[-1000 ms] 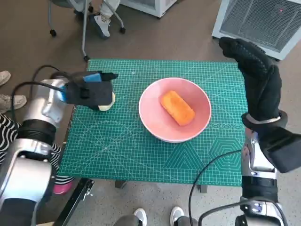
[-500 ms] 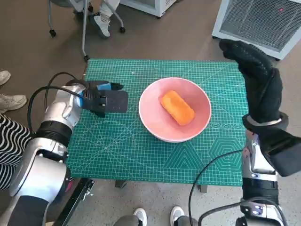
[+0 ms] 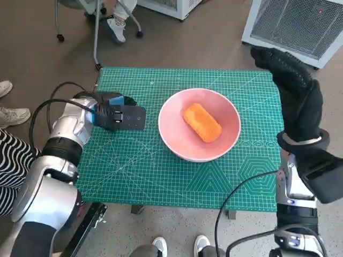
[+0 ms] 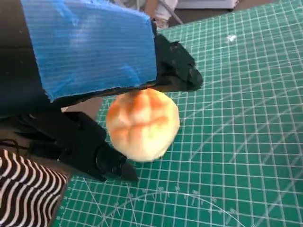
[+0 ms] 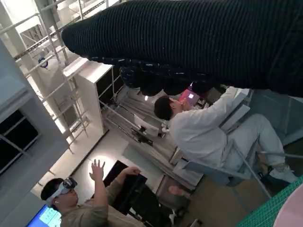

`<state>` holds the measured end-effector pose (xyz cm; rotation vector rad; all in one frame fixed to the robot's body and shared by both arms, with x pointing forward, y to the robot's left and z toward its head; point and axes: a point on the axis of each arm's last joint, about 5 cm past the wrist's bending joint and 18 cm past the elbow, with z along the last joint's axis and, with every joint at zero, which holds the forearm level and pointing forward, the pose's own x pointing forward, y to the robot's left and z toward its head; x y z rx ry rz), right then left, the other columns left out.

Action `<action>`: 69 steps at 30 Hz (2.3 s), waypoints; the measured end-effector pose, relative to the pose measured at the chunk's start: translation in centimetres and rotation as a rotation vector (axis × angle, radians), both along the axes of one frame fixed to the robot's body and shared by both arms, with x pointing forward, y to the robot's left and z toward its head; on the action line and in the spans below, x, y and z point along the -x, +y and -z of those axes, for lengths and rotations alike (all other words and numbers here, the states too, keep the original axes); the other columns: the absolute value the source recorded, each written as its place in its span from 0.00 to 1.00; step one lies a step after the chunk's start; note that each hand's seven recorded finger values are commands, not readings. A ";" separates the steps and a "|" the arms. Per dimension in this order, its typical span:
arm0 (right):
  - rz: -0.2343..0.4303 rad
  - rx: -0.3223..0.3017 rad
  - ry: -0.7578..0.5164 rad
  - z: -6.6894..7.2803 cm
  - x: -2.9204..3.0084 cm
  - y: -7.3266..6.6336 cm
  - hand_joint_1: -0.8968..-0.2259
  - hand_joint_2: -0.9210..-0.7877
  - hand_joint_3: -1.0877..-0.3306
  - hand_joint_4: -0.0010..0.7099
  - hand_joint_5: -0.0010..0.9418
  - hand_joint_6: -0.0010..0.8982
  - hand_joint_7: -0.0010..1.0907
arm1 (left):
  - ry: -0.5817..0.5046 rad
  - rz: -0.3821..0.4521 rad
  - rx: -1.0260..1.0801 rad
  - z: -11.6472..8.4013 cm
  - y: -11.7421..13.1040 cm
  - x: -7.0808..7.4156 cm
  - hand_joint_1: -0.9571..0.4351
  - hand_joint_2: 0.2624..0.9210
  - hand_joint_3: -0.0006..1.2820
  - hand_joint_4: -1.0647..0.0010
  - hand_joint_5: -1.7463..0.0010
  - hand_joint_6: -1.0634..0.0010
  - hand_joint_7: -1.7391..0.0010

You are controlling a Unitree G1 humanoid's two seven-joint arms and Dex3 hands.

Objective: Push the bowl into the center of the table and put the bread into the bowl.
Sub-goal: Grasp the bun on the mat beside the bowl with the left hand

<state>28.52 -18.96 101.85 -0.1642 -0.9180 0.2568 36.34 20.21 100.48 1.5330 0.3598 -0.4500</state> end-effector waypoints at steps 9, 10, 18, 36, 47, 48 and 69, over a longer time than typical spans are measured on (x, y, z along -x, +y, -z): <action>0.000 0.000 0.002 0.0 0.00 0.0 0.21 0.00 0.43 0.24 0.00 0.00 0.50 | -0.069 0.020 -0.014 0.0 0.3 0.1 0.67 0.99 0.04 0.27 0.45 0.43 0.31; 0.000 0.000 0.002 0.0 0.00 0.0 0.21 0.00 0.43 0.24 0.00 0.00 0.50 | -0.076 0.022 -0.013 0.0 0.4 0.1 0.67 1.00 0.03 0.28 0.43 0.41 0.32; -0.001 0.000 0.006 0.0 -0.01 0.0 0.21 0.00 0.43 0.24 0.00 0.00 0.50 | -0.114 0.026 -0.007 0.2 0.9 0.3 0.69 1.00 0.02 0.31 0.36 0.36 0.36; -0.004 -0.010 0.010 0.1 -0.03 0.0 0.21 0.00 0.43 0.24 0.00 0.00 0.50 | -0.175 0.016 -0.001 0.2 1.7 0.5 0.69 1.00 0.03 0.31 0.35 0.39 0.36; -0.008 -0.021 0.012 0.1 -0.04 0.0 0.21 0.00 0.43 0.24 0.00 0.00 0.50 | -0.188 0.008 0.029 0.0 1.9 0.5 0.69 1.00 0.02 0.30 0.34 0.37 0.38; -0.008 -0.021 0.013 0.1 -0.04 0.0 0.21 0.00 0.43 0.24 0.00 0.00 0.50 | -0.189 0.008 0.031 0.0 2.0 0.5 0.69 1.00 0.02 0.30 0.34 0.37 0.38; -0.009 -0.023 0.022 0.2 -0.10 0.0 0.21 0.00 0.43 0.24 0.00 0.00 0.50 | -0.219 -0.022 0.133 -0.8 2.9 0.6 0.69 1.00 0.02 0.29 0.35 0.38 0.37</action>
